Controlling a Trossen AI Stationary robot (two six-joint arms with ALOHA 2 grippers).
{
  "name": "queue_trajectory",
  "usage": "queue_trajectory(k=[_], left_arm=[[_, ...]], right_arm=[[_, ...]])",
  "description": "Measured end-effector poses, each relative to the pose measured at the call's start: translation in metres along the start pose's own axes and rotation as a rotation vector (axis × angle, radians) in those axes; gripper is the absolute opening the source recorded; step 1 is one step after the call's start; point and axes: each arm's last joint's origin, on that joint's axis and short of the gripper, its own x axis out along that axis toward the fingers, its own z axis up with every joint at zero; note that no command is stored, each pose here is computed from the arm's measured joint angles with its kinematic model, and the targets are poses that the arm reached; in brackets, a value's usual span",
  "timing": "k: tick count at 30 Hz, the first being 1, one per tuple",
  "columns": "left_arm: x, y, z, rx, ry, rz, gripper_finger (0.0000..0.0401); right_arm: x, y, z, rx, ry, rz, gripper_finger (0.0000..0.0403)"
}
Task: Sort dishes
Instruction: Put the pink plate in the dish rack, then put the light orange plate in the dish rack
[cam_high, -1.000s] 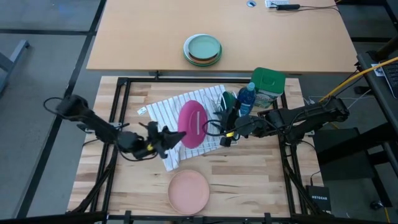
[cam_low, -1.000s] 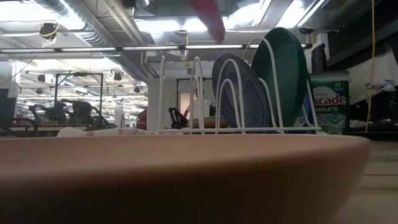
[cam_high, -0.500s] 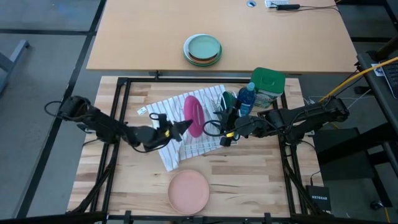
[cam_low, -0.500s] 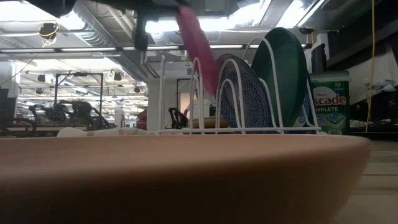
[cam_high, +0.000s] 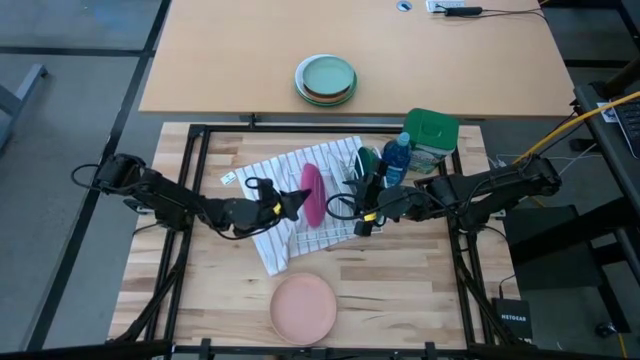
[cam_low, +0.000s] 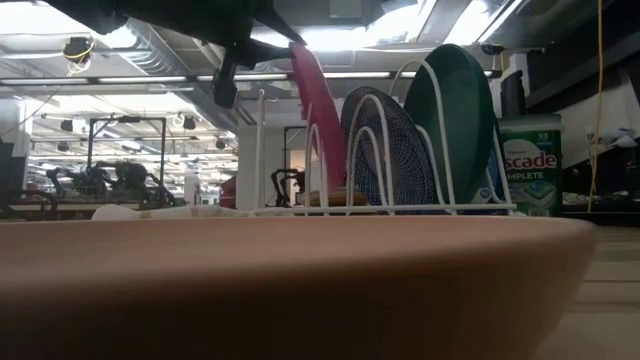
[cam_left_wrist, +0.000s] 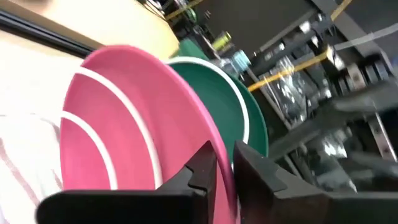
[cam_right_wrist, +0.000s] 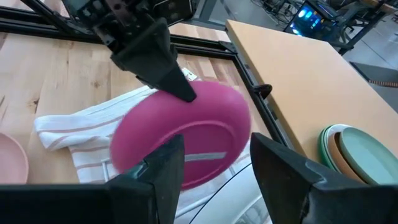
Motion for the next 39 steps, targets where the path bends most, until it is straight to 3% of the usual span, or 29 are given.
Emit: queue_trajectory(k=[12, 25, 32, 39], left_arm=[[-0.001, 0.0, -0.003, 0.108, 0.058, -0.023, 0.0102], [0.017, 0.011, 0.014, -0.035, -0.017, 0.026, 0.012], [0.018, 0.012, 0.015, 0.065, -0.017, 0.03, 0.0121], [0.018, 0.016, 0.012, 0.319, 0.021, 0.061, 0.0143]], right_arm=[[0.0, 0.0, 0.0, 0.001, 0.0, 0.0, 0.0186], [0.0, 0.0, 0.0, 0.004, 0.0, 0.0, 0.0186], [0.0, 0.0, 0.0, 0.003, 0.0, 0.016, 0.0186], [0.0, 0.001, 0.0, 0.004, 0.0, 0.043, 0.0186]])
